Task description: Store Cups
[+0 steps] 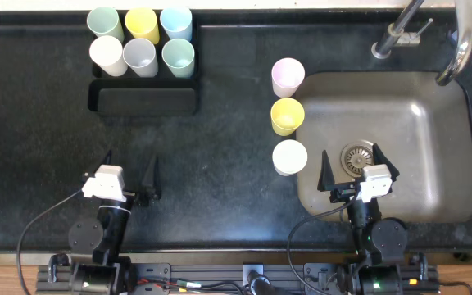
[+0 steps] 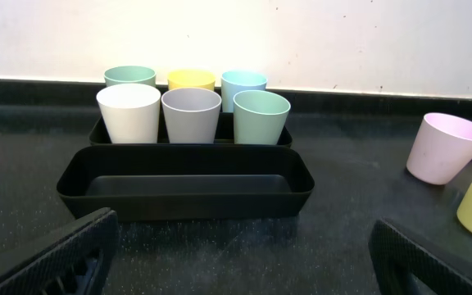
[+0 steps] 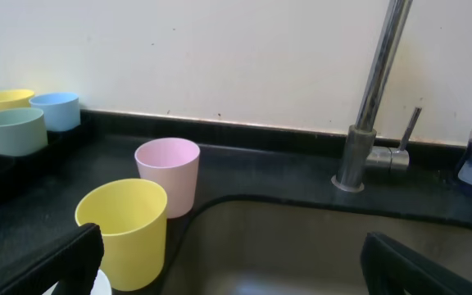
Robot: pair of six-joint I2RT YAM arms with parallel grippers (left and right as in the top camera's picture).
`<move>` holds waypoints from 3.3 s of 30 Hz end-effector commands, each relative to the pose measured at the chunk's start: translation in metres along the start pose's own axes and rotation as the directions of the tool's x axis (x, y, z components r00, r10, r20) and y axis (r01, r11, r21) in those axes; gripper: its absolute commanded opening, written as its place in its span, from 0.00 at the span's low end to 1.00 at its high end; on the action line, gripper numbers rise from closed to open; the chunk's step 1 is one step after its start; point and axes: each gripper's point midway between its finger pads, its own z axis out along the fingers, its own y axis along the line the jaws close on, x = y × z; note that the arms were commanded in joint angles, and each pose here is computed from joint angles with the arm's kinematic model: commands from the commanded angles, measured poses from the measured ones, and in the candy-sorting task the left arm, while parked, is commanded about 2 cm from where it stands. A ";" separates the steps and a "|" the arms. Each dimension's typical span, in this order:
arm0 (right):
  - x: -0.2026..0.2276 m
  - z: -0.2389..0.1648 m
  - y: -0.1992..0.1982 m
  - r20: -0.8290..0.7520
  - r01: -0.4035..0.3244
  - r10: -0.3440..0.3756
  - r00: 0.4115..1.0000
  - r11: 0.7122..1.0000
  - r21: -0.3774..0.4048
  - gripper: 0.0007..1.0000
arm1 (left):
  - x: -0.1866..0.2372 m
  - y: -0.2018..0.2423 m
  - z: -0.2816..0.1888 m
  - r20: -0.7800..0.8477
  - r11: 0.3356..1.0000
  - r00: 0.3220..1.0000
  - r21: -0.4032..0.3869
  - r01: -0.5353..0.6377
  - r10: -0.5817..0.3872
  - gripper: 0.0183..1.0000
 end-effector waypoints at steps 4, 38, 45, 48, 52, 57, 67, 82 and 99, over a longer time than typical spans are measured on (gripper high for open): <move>0.003 0.000 0.000 0.003 -0.007 0.007 1.000 1.000 0.002 1.00 | -0.001 0.000 -0.001 0.006 1.000 1.000 0.003 -0.018 0.018 1.00; 0.003 0.000 0.000 0.003 -0.007 0.007 1.000 1.000 0.002 1.00 | -0.209 -0.125 0.144 -0.642 0.997 0.764 0.000 0.081 -0.063 1.00; 0.003 0.000 0.000 0.003 -0.007 0.007 1.000 1.000 0.002 1.00 | -0.133 -0.192 0.173 -0.830 0.994 0.547 -0.078 0.075 -0.106 1.00; 0.003 0.000 0.000 0.003 -0.007 0.007 1.000 1.000 0.002 1.00 | -0.093 -0.223 0.190 -0.867 0.996 0.491 -0.066 0.055 -0.085 1.00; 0.003 0.000 0.000 0.003 -0.007 0.007 1.000 1.000 0.002 1.00 | -0.049 -0.240 0.209 -0.892 0.994 0.439 -0.094 0.064 -0.112 1.00; 0.003 0.000 0.000 0.003 -0.007 0.007 1.000 1.000 0.002 1.00 | -0.011 -0.247 0.216 -0.921 0.995 0.376 -0.090 0.046 -0.101 1.00; 0.003 0.000 0.000 0.003 -0.007 0.007 1.000 1.000 0.002 1.00 | 0.023 -0.258 0.234 -0.919 0.993 0.375 -0.107 0.058 -0.121 1.00; 0.003 0.000 0.000 0.003 -0.007 0.007 1.000 1.000 0.002 1.00 | 0.058 -0.272 0.252 -0.914 0.990 0.382 -0.119 0.074 -0.138 0.86; 0.003 0.000 0.000 0.003 -0.007 0.007 1.000 1.000 0.002 1.00 | 0.061 -0.272 0.258 -0.907 0.991 0.399 -0.120 0.066 -0.137 0.18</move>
